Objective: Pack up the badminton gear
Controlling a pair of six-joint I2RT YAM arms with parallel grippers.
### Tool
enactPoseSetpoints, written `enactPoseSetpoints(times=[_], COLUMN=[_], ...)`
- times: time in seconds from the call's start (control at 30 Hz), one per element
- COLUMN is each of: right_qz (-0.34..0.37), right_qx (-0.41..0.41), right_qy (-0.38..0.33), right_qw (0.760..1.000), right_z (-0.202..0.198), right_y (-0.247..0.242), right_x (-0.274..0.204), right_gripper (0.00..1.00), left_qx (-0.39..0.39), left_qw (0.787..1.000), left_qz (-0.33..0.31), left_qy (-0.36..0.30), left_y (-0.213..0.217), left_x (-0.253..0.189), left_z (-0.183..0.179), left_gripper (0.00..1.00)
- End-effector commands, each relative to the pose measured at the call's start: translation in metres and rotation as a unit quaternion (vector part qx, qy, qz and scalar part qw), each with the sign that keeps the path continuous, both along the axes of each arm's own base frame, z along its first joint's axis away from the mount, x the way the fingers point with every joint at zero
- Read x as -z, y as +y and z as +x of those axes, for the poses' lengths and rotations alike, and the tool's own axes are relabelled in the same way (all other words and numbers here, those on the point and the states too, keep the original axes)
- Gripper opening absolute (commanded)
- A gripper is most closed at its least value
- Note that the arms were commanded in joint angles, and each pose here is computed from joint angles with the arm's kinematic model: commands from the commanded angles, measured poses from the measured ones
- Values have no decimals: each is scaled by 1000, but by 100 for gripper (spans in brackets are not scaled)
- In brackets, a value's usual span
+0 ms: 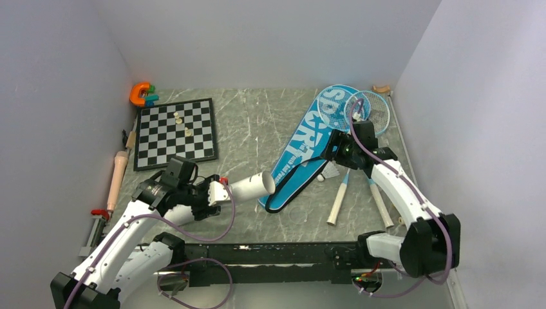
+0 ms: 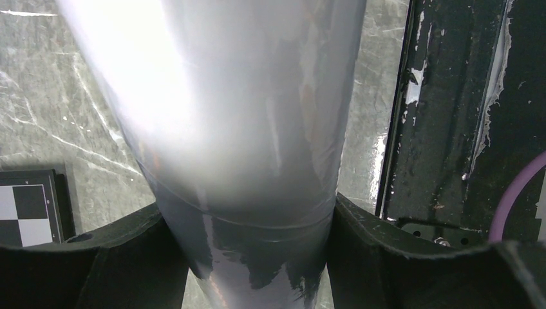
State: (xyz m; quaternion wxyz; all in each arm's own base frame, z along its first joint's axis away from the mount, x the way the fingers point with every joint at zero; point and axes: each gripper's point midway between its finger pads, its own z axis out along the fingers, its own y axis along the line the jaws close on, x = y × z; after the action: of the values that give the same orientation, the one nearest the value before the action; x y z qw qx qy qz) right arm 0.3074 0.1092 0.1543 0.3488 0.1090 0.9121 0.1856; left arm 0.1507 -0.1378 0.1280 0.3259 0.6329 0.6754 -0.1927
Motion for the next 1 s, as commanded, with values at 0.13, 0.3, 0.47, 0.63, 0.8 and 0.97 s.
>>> enactPoseSetpoints(times=[0.13,0.3,0.47,0.63,0.8,0.97], right_qz=[-79,-68,-62,-36,-7,23], right_qx=[64,64,60,52,40,28], right_qy=[0,7,27,37,42,43], right_qw=[995,996,996,997,998,998], right_z=[29,37,39,30,17,7], right_y=[-44,-42,-38,-29,-20,-11], right_x=[40,55,74,78,75,67], right_gripper=[75,71,63,52,38,10], left_qx=[22,22,23,24,24,25], left_qw=[999,999,999,999,999,999], left_qz=[-8,-11,-12,-14,-16,-17], left_qy=[-22,-22,-21,-24,-26,-28], left_y=[-4,-5,-5,-6,-6,-6], left_x=[-9,-10,-10,-12,-14,-15], left_z=[1,0,-1,-1,-2,-2], left_gripper=[10,10,11,11,10,11])
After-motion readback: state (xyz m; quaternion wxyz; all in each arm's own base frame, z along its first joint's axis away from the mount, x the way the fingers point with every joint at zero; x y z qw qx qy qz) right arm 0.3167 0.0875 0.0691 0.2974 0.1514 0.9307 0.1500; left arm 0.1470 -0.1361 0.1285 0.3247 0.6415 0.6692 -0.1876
